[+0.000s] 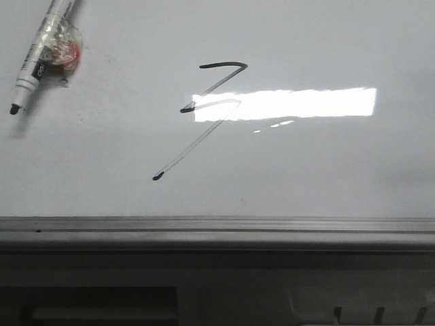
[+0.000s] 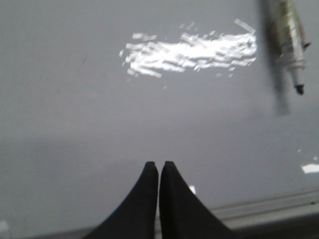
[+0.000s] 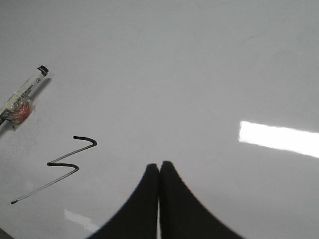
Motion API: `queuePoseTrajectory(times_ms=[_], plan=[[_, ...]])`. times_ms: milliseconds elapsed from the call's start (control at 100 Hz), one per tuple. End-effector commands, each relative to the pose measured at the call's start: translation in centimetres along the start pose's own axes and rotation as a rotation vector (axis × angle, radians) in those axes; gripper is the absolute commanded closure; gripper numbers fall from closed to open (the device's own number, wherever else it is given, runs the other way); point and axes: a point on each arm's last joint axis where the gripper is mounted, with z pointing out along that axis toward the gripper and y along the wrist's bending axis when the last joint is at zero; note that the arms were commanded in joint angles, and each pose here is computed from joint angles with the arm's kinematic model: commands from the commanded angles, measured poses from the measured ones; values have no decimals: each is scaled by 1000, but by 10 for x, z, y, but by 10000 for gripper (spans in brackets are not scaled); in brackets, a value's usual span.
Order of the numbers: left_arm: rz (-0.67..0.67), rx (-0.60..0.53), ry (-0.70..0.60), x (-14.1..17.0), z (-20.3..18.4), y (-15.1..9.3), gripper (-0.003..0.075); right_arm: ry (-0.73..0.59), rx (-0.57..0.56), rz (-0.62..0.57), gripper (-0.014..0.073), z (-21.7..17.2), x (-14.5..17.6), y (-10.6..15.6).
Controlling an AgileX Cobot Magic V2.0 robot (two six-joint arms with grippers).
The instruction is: Write number 3 on whiteboard
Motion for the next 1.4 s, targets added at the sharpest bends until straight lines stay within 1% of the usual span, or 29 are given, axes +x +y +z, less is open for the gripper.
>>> queuePoseTrajectory(times_ms=[0, 10, 70, 170, 1010, 1050, 1130, 1150, 1170, 1200, 1220, 1230, 1240, 1270, 1280, 1300, 1320, 1330, 1340, 1360, 1390], plan=[[-92, -30, 31, 7, -1, 1, 741, -81, 51, -8, 645, 1, -14, -5], [-102, -27, 53, 9, -1, 0, 741, -81, 51, -8, 645, 1, -14, -5], [-135, -43, 59, 9, -1, 1, 741, -81, 51, -8, 645, 1, -14, -5], [-136, -56, 52, 9, -1, 2, 741, -81, 51, -8, 645, 1, -14, -5], [-136, -56, 52, 9, -1, 2, 741, -69, 42, -10, 645, 1, -12, -4], [-136, -56, 52, 9, -1, 2, 741, -67, 34, -41, 645, 1, -11, -3], [-136, -56, 52, 9, -1, 2, 741, -100, 38, -186, 645, -1, -6, -2], [-136, -56, 52, 9, -1, 2, 741, -101, 41, -167, 645, -2, -3, -2], [-136, -56, 52, 9, -1, 2, 741, -93, 49, -156, 645, -2, 0, -2], [-136, -56, 52, 9, -1, 2, 741, -70, 51, -97, 645, -3, 7, -2], [-136, -56, 52, 9, -1, 2, 741, -44, 57, -81, 645, -4, 13, -2], [-136, -56, 52, 9, -1, 2, 741, -27, 61, -27, 645, -5, 17, -2], [-136, -56, 52, 9, -1, 2, 741, -15, 67, -29, 645, -5, 19, -3], [-136, -56, 52, 9, -1, 2, 741, 22, 71, 34, 645, -7, 28, -2], [-136, -56, 52, 9, -1, 2, 741, 38, 72, 18, 645, -8, 31, -2], [-136, -56, 52, 9, -1, 2, 741, 68, 83, 68, 645, -9, 38, -2], [-136, -56, 52, 9, -1, 2, 741, 91, 96, 79, 645, -10, 42, -2], [-136, -56, 52, 9, -1, 2, 741, 92, 110, 61, 645, -11, 42, -4], [-136, -56, 52, 9, -1, 2, 741, 126, 110, 78, 645, -11, 45, -3], [-136, -56, 52, 9, -1, 2, 741, 194, 140, 66, 645, -12, 50, -6], [-136, -56, 52, 9, -1, 2, 741, 234, 165, 34, 645, -14, 53, -8]])
